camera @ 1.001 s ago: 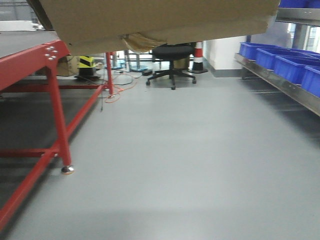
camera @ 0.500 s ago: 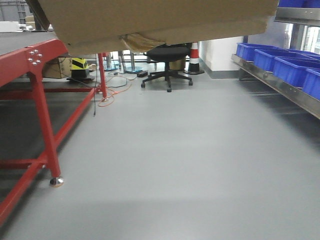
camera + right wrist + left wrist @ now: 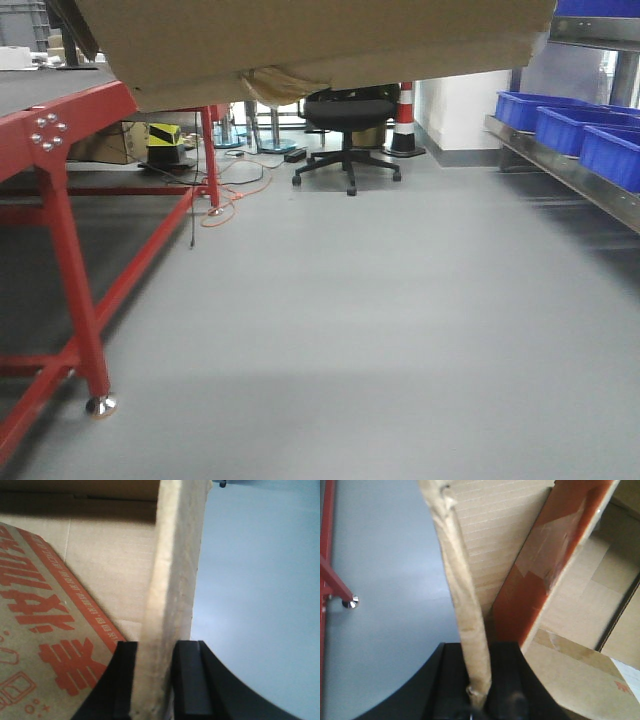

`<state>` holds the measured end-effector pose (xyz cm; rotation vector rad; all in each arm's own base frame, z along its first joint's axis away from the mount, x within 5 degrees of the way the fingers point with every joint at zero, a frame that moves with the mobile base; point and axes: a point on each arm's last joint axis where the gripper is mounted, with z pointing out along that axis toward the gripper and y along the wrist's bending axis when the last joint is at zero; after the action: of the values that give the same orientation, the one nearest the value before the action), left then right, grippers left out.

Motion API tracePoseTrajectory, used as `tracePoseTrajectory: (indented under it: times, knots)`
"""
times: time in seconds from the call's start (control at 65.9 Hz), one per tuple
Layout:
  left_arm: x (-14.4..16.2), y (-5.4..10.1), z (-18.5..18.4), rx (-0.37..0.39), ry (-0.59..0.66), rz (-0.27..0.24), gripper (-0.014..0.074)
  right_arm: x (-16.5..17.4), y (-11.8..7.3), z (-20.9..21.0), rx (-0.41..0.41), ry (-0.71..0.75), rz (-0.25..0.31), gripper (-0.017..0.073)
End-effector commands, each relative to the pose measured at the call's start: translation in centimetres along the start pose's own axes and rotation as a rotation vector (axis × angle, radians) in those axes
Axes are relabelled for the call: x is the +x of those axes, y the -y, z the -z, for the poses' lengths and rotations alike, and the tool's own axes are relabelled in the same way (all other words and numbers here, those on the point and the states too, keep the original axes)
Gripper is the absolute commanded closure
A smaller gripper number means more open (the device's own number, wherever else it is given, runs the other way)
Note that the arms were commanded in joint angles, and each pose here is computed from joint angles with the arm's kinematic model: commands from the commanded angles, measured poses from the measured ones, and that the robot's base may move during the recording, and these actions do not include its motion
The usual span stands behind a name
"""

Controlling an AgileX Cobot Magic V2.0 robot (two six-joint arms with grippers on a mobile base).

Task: Stack two boxes on right shelf middle
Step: 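Carry the held boxes while the base drives to the steel shelf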

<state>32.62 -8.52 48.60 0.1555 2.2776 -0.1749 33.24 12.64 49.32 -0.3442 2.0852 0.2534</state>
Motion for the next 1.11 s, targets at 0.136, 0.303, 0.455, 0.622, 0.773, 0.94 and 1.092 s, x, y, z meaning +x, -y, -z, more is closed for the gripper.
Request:
tracePoseTrajectory:
  times: [0.136,0.303,0.455,0.622,0.773,0.94,1.092]
  knots:
    - [-0.35,0.11,0.78,0.013,0.041,-0.004,0.0704,-1.29,-0.23,1.36,-0.021,0.119,-0.013,0.0713]
    - [-0.35,0.11,0.78,0.013,0.041,-0.004,0.0704,-1.29,-0.23,1.36,-0.021,0.119,-0.013,0.0713]
    - [-0.35,0.11,0.78,0.013,0.041,-0.004,0.0704,-1.29,-0.23,1.36,-0.021,0.119,-0.013,0.0713]
    - [-0.35,0.11,0.78,0.013,0.041,-0.004,0.0704,-1.29,-0.23,1.36,-0.021,0.119,-0.013,0.0713]
    - [-0.35,0.11,0.78,0.013,0.041,-0.004,0.0704,-1.29,-0.23,1.36,-0.021,0.119,-0.013,0.0713]
    - [-0.35,0.11,0.78,0.013,0.041,-0.004,0.0704,-1.29,-0.23,1.36,-0.021,0.119,-0.013,0.0713]
    - [-0.35,0.11,0.78,0.013,0.041,-0.004,0.0704,-1.29,-0.23,1.36,-0.021,0.119,-0.013,0.0713]
